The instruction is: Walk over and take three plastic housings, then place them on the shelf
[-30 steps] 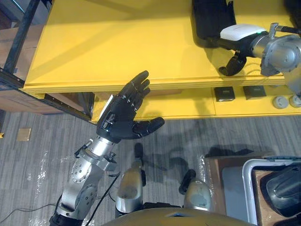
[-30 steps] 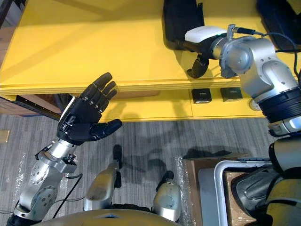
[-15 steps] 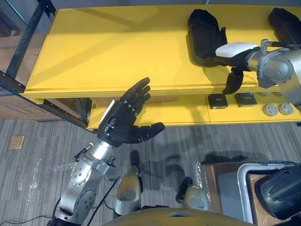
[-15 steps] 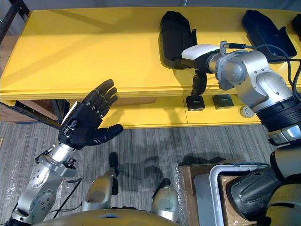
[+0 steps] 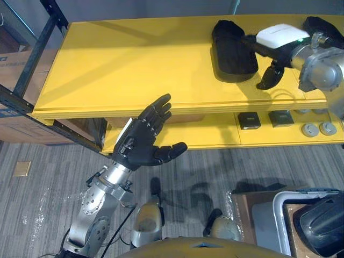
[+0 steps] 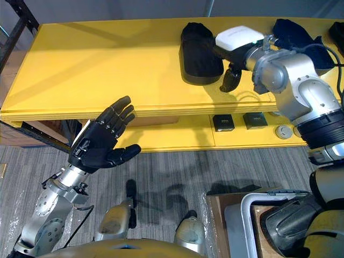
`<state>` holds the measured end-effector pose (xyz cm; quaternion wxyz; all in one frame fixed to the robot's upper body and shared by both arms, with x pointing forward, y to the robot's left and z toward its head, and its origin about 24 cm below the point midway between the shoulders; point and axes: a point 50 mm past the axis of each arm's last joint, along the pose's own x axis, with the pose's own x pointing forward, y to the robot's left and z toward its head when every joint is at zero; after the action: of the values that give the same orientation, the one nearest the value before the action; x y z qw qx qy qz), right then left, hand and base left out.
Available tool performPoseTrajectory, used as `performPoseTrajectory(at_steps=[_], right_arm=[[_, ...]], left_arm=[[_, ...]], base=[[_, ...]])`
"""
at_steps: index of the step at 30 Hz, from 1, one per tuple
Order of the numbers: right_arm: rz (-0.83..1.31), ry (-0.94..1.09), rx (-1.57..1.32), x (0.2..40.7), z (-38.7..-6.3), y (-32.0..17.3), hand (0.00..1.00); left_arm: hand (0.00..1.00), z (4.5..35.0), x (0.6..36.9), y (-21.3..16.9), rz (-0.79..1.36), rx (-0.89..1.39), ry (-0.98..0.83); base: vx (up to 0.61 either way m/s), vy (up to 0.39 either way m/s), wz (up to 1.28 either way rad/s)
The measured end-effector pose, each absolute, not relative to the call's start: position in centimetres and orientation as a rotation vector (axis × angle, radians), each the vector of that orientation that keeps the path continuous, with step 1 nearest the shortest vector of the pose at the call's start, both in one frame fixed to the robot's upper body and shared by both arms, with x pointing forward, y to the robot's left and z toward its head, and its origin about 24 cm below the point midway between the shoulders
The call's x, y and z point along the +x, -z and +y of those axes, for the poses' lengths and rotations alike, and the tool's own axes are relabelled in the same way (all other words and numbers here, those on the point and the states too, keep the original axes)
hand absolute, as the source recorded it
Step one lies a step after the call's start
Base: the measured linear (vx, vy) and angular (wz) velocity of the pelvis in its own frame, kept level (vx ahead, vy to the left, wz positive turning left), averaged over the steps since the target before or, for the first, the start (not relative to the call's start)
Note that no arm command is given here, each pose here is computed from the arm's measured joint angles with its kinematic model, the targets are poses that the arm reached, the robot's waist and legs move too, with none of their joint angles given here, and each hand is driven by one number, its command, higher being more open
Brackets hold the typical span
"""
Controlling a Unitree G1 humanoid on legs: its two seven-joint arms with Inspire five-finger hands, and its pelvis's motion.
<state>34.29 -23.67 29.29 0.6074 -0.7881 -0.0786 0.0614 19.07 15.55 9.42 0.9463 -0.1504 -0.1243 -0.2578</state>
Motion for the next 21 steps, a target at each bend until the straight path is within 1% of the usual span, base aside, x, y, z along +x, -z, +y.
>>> performPoseTrajectory(at_steps=[4,8,13,21], right_arm=[[-0.229,-0.103,-1.758,34.1,-24.0,-29.8,1.00],[-0.218,-0.085,-1.732,34.0,-24.5,-29.4,1.00],[-0.189,-0.095,-1.689,34.6,-24.4,-28.2,1.00],[-0.107,-0.078,-1.638,35.6,-25.7,-26.8,1.00]], left_arm=[[1.00,15.5,19.1,-9.4,-0.253,-0.308,0.529],[1.00,15.3,19.0,-9.3,-0.245,-0.313,0.537],[1.00,15.0,18.9,-9.2,-0.237,-0.320,0.546],[1.00,15.1,19.0,-9.2,-0.235,-0.321,0.525]], base=[[0.00,-0.008,0.00],[0.00,0.000,0.00],[0.00,0.000,0.01],[0.00,-0.011,0.03]])
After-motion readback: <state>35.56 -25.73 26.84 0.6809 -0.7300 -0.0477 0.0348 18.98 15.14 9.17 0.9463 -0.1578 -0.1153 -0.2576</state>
